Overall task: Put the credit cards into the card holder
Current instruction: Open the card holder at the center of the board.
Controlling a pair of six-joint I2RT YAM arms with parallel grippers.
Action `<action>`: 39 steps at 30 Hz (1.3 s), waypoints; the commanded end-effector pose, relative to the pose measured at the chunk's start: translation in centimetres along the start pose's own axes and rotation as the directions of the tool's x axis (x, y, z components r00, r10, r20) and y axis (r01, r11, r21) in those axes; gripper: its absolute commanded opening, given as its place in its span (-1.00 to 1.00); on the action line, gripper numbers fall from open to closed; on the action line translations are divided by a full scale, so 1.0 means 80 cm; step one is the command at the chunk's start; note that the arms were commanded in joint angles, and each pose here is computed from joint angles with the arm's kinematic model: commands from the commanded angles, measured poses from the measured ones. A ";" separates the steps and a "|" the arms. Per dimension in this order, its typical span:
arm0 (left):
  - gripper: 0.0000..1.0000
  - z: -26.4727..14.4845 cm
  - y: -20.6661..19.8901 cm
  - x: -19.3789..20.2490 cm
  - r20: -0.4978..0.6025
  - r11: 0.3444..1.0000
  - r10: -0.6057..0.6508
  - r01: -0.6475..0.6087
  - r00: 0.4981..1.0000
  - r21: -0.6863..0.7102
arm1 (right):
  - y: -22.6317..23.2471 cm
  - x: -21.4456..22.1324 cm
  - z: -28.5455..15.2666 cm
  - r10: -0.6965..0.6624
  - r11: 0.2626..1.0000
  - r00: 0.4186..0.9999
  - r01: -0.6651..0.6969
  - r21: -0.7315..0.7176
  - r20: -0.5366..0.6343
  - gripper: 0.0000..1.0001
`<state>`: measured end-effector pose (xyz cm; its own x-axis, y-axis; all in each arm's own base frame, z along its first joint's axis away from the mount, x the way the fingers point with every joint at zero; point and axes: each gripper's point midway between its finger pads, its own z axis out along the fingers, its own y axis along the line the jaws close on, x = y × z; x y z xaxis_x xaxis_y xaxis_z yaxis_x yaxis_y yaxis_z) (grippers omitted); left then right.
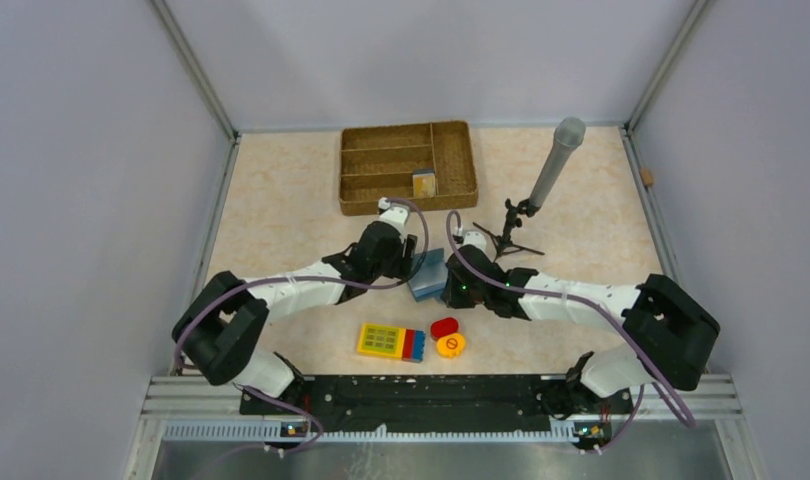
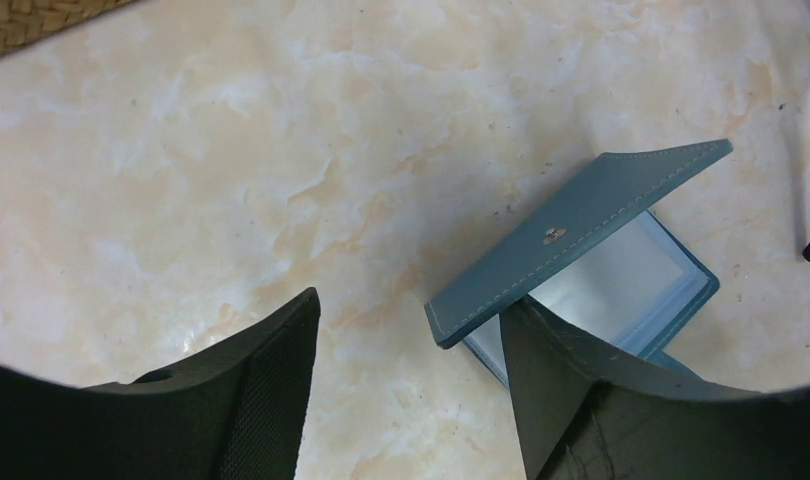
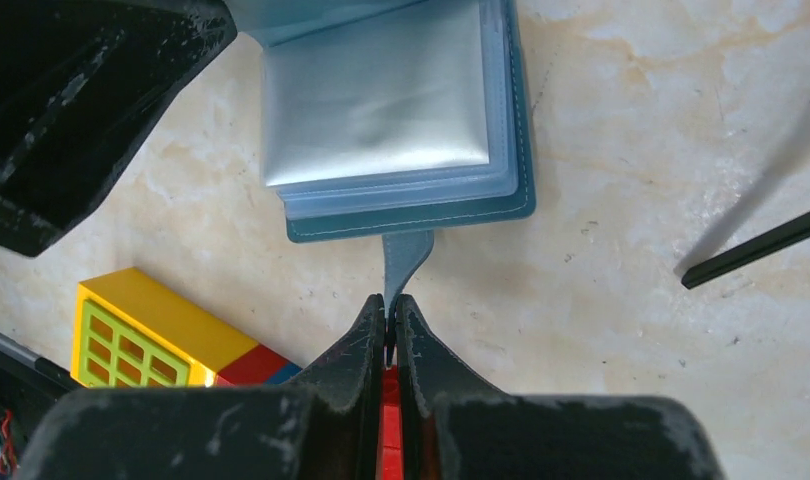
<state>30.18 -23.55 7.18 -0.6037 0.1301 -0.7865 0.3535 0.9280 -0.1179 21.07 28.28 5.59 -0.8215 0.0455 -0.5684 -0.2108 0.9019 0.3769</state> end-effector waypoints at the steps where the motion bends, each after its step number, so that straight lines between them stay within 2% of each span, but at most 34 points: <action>1: 0.32 0.014 -0.022 -0.037 0.082 0.995 0.070 -0.075 0.994 0.067 | 0.003 -0.002 -0.014 0.016 1.000 1.000 -0.016 -0.013 0.019 -1.00; 8: 0.22 0.034 -0.031 -0.040 0.095 0.984 0.132 -0.142 0.987 0.105 | -0.012 0.005 -0.017 0.023 0.999 1.000 -0.024 0.023 0.011 -1.00; 13: 0.13 0.036 -0.052 -0.039 0.125 0.961 0.153 -0.177 0.980 0.212 | -0.021 0.010 -0.019 0.045 0.999 0.999 -0.045 0.019 0.000 -1.00; 21: -0.15 0.033 -0.085 -0.034 0.146 0.910 0.158 -0.201 0.977 0.363 | -0.038 0.006 -0.017 0.079 0.997 0.997 -0.079 -0.009 -0.022 -1.00; 24: -0.32 0.038 -0.090 -0.029 0.133 0.901 0.160 -0.200 0.978 0.384 | -0.045 0.004 -0.017 0.076 0.997 0.997 -0.076 0.005 -0.025 -1.00; 26: -0.55 0.041 -0.090 -0.027 0.125 0.902 0.160 -0.196 0.979 0.385 | -0.050 0.003 -0.017 0.075 0.997 0.997 -0.075 0.014 -0.021 -1.00; 29: -1.00 0.044 -0.081 -0.023 0.106 0.919 0.147 -0.175 0.983 0.353 | -0.061 -0.003 -0.016 0.075 0.996 0.997 -0.075 0.053 -0.002 -1.00; 32: -1.00 0.041 -0.056 -0.008 0.040 0.961 0.096 -0.103 0.995 0.257 | -0.080 -0.010 -0.015 0.073 0.989 0.997 -0.075 0.129 0.022 -1.00; 35: -1.00 0.027 -0.033 0.013 -0.017 0.985 -0.069 0.071 0.997 0.155 | -0.095 -0.016 -0.014 0.066 0.978 0.997 -0.072 0.195 0.038 -1.00; 37: -1.00 0.015 -0.025 0.033 -0.050 0.971 -0.211 0.215 0.976 0.108 | -0.099 -0.017 -0.012 0.058 0.974 0.998 -0.065 0.216 0.035 -1.00; 39: -1.00 0.004 -0.023 0.052 -0.077 0.935 -0.337 0.343 0.938 0.088 | -0.095 -0.020 -0.009 0.056 0.976 0.998 -0.061 0.210 0.030 -0.89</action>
<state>29.26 -27.43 5.03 -0.6389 0.0902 -0.7640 0.4641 0.8373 -0.2892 22.15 21.33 3.39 -0.8351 0.1194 -0.5370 -0.0524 0.9544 0.2939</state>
